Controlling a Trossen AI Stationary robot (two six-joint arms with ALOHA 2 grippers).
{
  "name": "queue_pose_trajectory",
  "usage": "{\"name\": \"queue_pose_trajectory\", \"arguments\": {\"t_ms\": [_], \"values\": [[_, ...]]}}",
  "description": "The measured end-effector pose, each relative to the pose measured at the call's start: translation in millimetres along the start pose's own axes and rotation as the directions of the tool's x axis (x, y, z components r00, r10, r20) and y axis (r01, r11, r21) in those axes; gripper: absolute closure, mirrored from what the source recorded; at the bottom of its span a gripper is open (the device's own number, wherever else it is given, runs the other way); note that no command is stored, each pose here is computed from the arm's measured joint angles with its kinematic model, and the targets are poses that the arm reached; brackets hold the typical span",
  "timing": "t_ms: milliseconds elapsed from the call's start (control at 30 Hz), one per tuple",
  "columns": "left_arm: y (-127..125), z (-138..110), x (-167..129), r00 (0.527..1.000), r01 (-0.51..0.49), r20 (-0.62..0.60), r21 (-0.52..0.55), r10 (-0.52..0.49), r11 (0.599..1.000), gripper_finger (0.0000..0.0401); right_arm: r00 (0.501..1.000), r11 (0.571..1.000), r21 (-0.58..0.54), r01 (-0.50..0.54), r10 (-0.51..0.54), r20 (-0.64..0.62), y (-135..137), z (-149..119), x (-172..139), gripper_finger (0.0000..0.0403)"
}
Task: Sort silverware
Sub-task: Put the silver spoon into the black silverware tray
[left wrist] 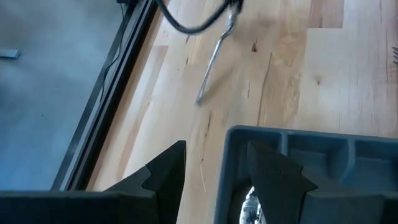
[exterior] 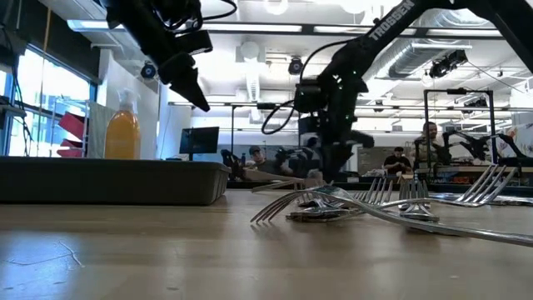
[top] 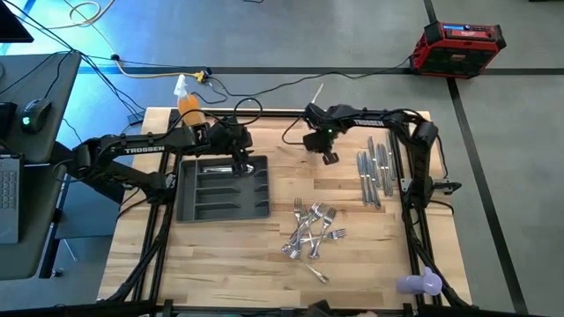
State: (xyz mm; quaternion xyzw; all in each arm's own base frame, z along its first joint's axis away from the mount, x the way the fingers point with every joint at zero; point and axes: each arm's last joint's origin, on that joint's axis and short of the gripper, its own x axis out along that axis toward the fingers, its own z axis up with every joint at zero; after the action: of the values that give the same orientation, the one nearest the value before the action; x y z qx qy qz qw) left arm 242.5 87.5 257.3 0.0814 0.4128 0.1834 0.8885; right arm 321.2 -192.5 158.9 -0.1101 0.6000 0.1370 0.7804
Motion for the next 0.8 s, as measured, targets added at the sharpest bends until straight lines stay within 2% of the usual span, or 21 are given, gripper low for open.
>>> {"name": "queue_pose_trajectory", "arguments": {"t_ms": [167, 400, 633, 700, 800], "values": [[-1, 0, 0, 1.0, 0.007, -0.001, -0.003, -0.007, 1.0, 0.0249, 0.984, 0.978, 0.133, -0.162, 0.149, 0.102, 1, -9, -3, 0.0401], [-2, 0, 0, 1.0, 0.008, 0.001, -0.01, -0.008, 1.0, 0.0249, 0.98, 0.913, 0.366, -0.182, 0.138, 0.144, -15, -29, -9, 0.037], [-2, 0, 0, 1.0, 0.008, 0.001, -0.011, -0.008, 1.0, 0.0249, 0.98, 0.834, 0.52, -0.181, 0.109, 0.166, -30, -53, -15, 0.0303], [-2, 0, 0, 1.0, 0.017, 0.003, -0.011, -0.017, 1.0, 0.0249, 0.98, 0.834, 0.524, -0.174, 0.097, 0.171, -34, -57, -16, 0.0285], [-2, 0, 0, 1.0, 0.028, 0.005, -0.011, -0.028, 1.0, 0.0249, 0.981, 0.878, 0.453, -0.155, 0.081, 0.178, -36, -58, -17, 0.0263]]}}
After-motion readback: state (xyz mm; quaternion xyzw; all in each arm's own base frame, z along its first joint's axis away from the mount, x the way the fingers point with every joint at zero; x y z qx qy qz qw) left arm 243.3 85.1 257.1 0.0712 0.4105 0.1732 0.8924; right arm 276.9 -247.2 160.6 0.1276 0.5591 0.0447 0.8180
